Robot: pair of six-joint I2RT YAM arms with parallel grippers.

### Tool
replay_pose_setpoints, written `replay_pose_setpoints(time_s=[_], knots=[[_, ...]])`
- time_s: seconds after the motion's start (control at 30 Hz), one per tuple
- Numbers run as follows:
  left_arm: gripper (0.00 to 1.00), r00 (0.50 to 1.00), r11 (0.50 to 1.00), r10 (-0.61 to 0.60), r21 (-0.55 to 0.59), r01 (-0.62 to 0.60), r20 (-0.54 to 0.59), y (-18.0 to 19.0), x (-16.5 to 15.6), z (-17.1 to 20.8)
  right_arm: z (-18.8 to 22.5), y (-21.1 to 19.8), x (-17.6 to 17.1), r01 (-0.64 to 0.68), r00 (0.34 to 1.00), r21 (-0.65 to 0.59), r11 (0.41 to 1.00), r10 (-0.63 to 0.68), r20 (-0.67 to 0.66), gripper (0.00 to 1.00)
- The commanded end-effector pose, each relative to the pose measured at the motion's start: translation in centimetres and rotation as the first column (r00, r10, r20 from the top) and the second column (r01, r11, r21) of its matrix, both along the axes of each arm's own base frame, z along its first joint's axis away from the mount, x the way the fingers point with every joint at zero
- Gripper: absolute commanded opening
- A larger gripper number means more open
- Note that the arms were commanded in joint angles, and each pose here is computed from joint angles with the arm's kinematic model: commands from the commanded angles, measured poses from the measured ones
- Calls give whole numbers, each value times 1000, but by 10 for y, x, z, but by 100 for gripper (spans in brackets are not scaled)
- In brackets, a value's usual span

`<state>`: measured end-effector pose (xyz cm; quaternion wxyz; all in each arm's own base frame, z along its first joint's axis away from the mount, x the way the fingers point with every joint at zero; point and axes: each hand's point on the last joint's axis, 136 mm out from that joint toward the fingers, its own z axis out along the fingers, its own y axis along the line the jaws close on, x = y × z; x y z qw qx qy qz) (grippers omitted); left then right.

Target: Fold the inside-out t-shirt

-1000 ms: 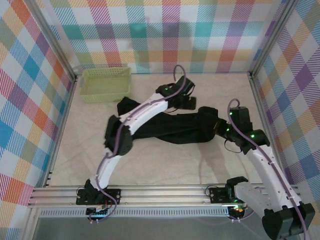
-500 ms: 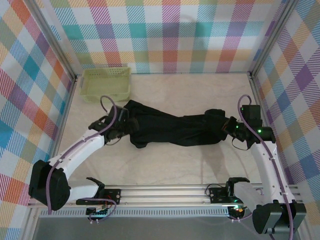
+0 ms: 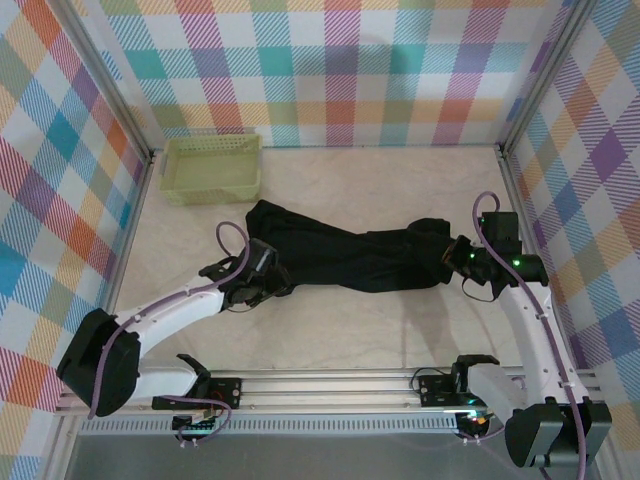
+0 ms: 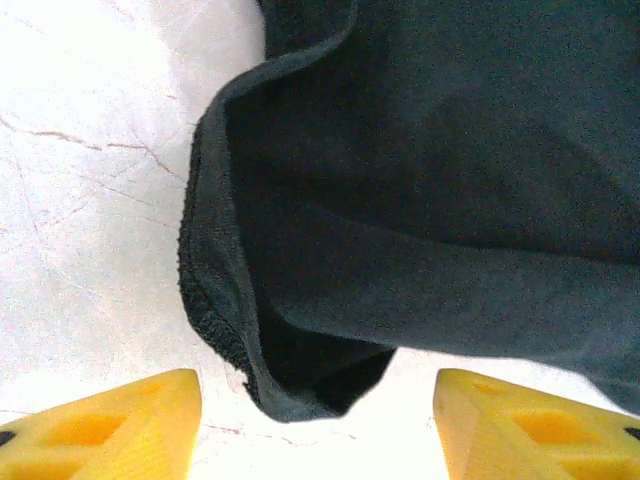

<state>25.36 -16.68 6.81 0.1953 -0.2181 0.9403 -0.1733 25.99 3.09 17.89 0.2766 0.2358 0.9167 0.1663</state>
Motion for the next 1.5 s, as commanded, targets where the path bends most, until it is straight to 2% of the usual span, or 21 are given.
replay_pose_setpoints(time_s=[0.0, 0.1, 0.43, 0.57, 0.7, 0.77, 0.87, 0.93, 1.0, 1.13, 1.2, 1.27, 1.33, 1.47], knots=[[56, 1000, 999, 18, -32, -18, -5, -8, 2, -6, 1, -1, 2, -6, 1000, -11, 1000, 6, 12, 0], [43, 1000, 1000, 17, -19, -17, -24, -8, 2, -12, 0, -3, 2, -2, 1000, -18, 1000, 2, 9, 0], [11, 998, 999, 20, 44, -17, -63, 1, -2, -23, 6, -10, 7, 14, 1000, -56, 998, -13, 7, 0], [0, 999, 998, 6, 69, -3, -48, 3, 0, -16, 12, -13, 11, 25, 1000, -74, 997, -24, 13, 0], [0, 1000, 993, -10, 114, 7, 21, 12, 9, 10, 27, -16, 17, 34, 999, -86, 996, -31, 39, 0], [0, 995, 990, -23, 139, 9, 101, 18, 20, 41, 40, -19, 20, 40, 998, -99, 994, -34, 56, 0], [0, 957, 975, -19, 216, -46, 289, 42, 50, 122, 87, -34, 32, 90, 990, -107, 990, -77, 114, 0], [0, 900, 964, 9, 235, -124, 437, 62, 70, 188, 121, -42, 40, 133, 982, -88, 987, -119, 147, 0], [0, 812, 956, 66, 196, -218, 580, 85, 85, 253, 159, -44, 48, 152, 967, -20, 988, -144, 209, 0], [0, 672, 960, 177, 26, -280, 719, 119, 93, 342, 221, -44, 53, 155, 932, 46, 987, -162, 325, 0], [0, 640, 972, 142, 15, -233, 755, 117, 94, 365, 234, -41, 53, 132, 927, 47, 990, -141, 347, 0], [0, 675, 984, 89, 38, -171, 732, 106, 97, 355, 226, -35, 51, 98, 931, 53, 994, -111, 348, 0], [0, 737, 991, 56, 52, -122, 674, 96, 99, 320, 203, -31, 48, 73, 942, 53, 996, -86, 326, 0], [0, 861, 988, 77, 79, -134, 503, 102, 91, 213, 121, -17, 38, 17, 982, 105, 994, -37, 186, 0]])
